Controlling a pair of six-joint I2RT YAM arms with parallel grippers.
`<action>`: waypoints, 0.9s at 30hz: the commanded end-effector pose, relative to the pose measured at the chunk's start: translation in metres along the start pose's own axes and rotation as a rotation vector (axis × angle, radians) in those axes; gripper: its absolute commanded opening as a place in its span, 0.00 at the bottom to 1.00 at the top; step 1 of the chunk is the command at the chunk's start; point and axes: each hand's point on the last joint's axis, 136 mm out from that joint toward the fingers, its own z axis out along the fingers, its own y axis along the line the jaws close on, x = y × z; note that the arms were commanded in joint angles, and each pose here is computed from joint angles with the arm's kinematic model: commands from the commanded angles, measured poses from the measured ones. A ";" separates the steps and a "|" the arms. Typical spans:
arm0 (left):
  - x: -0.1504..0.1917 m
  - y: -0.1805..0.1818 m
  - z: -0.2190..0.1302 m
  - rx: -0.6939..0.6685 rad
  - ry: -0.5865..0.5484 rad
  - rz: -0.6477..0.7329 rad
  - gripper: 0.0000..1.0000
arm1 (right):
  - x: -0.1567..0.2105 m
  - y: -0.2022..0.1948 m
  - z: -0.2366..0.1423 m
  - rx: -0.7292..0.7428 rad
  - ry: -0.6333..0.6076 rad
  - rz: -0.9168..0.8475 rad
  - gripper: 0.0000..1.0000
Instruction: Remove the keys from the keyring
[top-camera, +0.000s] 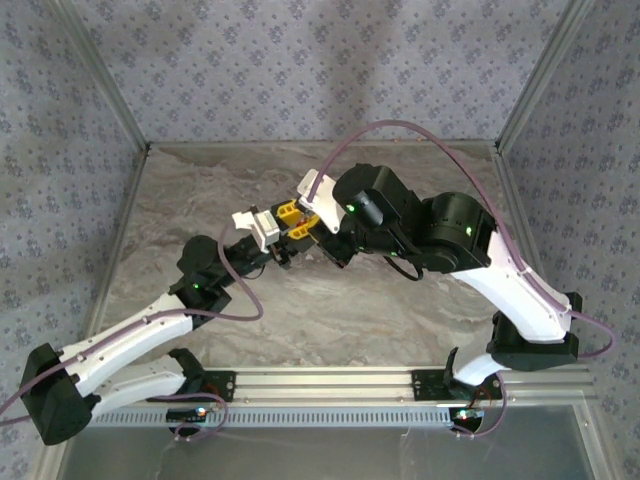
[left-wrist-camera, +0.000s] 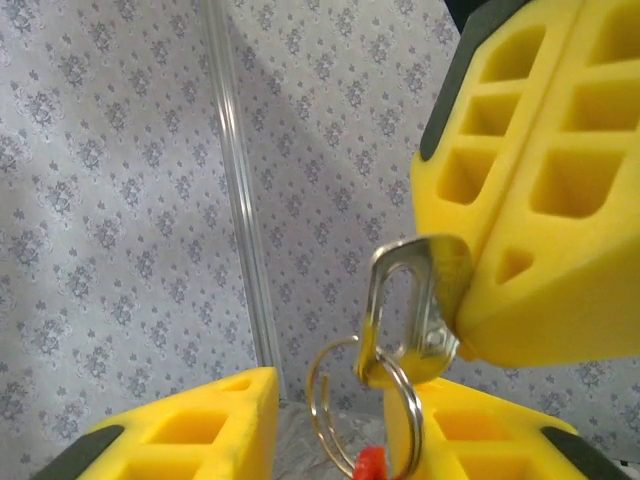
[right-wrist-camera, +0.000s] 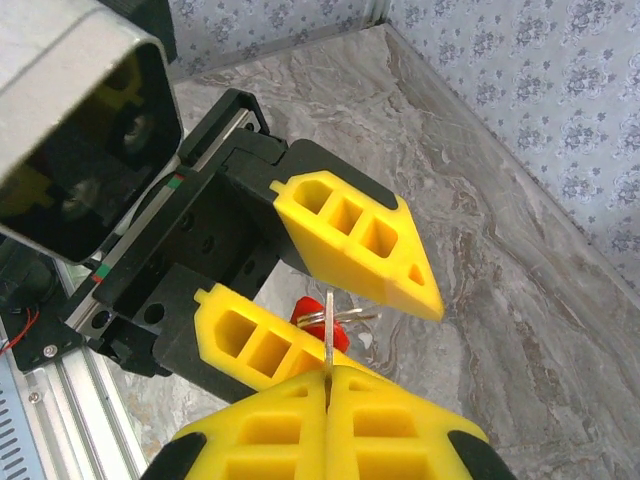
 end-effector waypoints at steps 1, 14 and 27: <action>-0.032 -0.001 0.003 0.010 -0.094 0.041 0.29 | -0.007 -0.003 -0.014 -0.009 -0.050 0.037 0.00; -0.031 -0.001 0.002 0.014 -0.086 0.030 0.17 | -0.015 -0.008 -0.025 0.004 -0.113 0.065 0.00; -0.034 -0.001 0.004 0.020 -0.104 0.027 0.21 | -0.012 -0.004 -0.025 -0.017 -0.114 0.083 0.00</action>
